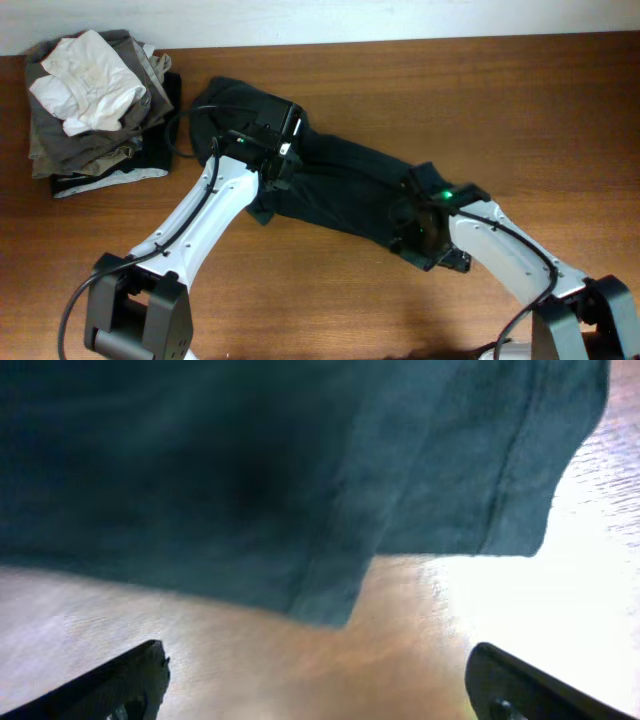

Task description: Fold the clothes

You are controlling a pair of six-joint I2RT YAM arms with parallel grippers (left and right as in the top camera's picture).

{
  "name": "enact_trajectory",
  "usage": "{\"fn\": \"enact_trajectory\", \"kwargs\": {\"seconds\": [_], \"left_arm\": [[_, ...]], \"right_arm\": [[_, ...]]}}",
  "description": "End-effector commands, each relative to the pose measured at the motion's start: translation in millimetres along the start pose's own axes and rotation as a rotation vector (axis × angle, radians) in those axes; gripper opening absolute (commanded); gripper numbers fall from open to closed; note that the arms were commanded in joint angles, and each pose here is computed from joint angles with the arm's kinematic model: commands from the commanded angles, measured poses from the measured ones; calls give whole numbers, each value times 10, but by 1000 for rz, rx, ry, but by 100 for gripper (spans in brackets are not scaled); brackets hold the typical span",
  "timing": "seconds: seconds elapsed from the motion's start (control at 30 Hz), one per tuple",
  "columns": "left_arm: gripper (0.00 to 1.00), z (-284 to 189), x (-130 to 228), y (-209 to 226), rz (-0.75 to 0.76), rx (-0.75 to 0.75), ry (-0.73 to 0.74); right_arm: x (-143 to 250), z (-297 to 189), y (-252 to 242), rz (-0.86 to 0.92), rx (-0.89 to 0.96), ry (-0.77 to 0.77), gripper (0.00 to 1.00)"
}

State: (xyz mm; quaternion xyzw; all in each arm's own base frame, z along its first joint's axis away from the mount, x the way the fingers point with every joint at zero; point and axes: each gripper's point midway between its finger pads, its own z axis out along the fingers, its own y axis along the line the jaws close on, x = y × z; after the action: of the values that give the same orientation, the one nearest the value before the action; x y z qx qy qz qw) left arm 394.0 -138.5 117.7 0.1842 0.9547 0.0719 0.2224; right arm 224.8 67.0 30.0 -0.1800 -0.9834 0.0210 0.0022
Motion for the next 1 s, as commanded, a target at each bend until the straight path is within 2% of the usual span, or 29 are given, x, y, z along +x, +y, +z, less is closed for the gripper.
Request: {"fn": "enact_trajectory", "kwargs": {"seconds": [0.0,0.13,0.37,0.5,0.63,0.73,0.77,0.83,0.9,0.93,0.97], "left_arm": [[8,-55,-39,-9,-11,6,-15],[8,-57,-44,-23,-11,15,-17],[8,-57,-44,-34,-11,21,-17],[9,-57,-44,-34,-11,21,-17],[9,-57,-44,-34,-11,21,-17],[8,-57,-43,-34,-11,21,-16],[9,-57,-42,-34,-11,21,-16],[9,-57,-41,-34,-11,21,-16],[9,-57,-40,-34,-11,21,-15],[9,-56,-40,-34,-10,21,-15],[9,-57,-40,-34,-11,21,-15]], "right_arm": [[-33,158,-266,125,27,14,81],[-25,251,-101,68,-115,45,83],[-14,277,-57,65,-140,46,83],[78,366,-51,69,-160,68,80],[99,374,-44,70,-167,76,63],[94,385,-41,74,-166,77,60],[89,398,-37,74,-166,77,54],[93,443,-36,85,-159,89,52],[106,480,-32,86,-156,103,44],[111,495,-31,87,-155,108,37],[116,504,-34,91,-152,112,25]]}}
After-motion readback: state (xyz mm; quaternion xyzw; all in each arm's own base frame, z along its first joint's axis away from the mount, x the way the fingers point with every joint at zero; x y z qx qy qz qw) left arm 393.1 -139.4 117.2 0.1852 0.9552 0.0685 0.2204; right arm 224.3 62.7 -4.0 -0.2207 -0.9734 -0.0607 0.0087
